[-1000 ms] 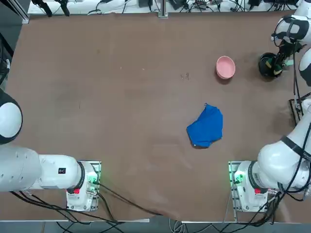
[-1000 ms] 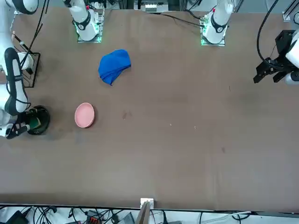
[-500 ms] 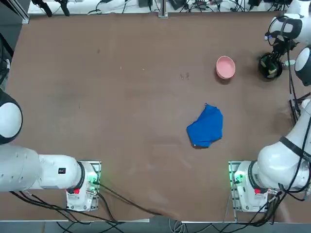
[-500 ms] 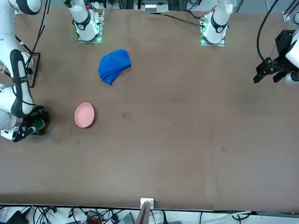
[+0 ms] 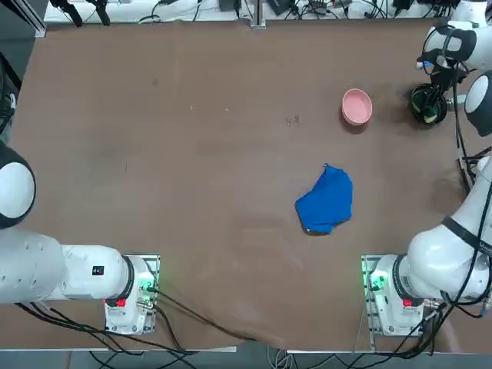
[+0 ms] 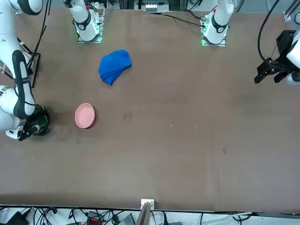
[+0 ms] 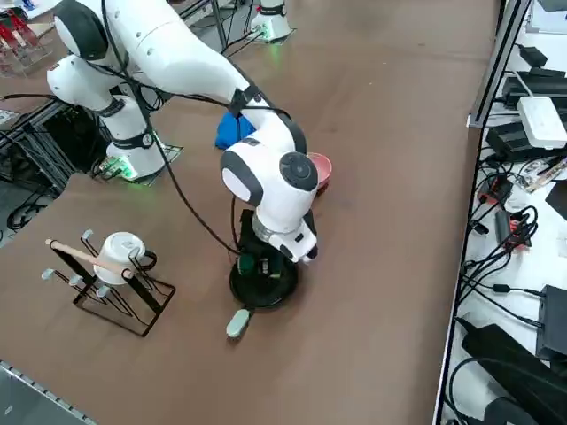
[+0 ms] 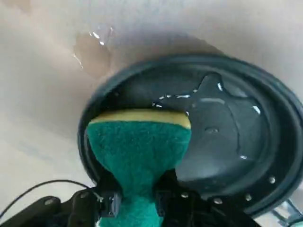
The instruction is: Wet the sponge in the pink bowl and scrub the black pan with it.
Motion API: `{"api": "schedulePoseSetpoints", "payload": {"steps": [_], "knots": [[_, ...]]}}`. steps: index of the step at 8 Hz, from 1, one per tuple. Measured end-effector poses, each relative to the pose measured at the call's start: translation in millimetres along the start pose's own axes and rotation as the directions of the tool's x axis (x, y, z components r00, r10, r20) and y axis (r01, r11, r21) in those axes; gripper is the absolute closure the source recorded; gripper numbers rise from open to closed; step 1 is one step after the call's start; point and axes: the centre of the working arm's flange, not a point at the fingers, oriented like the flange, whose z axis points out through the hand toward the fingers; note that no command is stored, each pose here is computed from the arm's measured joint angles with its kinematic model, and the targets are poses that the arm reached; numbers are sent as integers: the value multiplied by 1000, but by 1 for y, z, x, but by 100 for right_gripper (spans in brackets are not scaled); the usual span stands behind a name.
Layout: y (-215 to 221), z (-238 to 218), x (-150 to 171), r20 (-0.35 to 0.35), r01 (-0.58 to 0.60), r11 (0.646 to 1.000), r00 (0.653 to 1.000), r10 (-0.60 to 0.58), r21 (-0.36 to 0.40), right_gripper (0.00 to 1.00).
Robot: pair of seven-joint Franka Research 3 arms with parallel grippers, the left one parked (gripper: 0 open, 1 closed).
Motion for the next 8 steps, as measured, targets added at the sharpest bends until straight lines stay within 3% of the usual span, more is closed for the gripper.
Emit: {"api": "schedulePoseSetpoints", "payload": {"steps": [4,8], "knots": [[32,5,-31,-11,4,1000,1000,-5,-26,62],[40,2,-23,-59,10,995,998,-16,-101,62]]}}
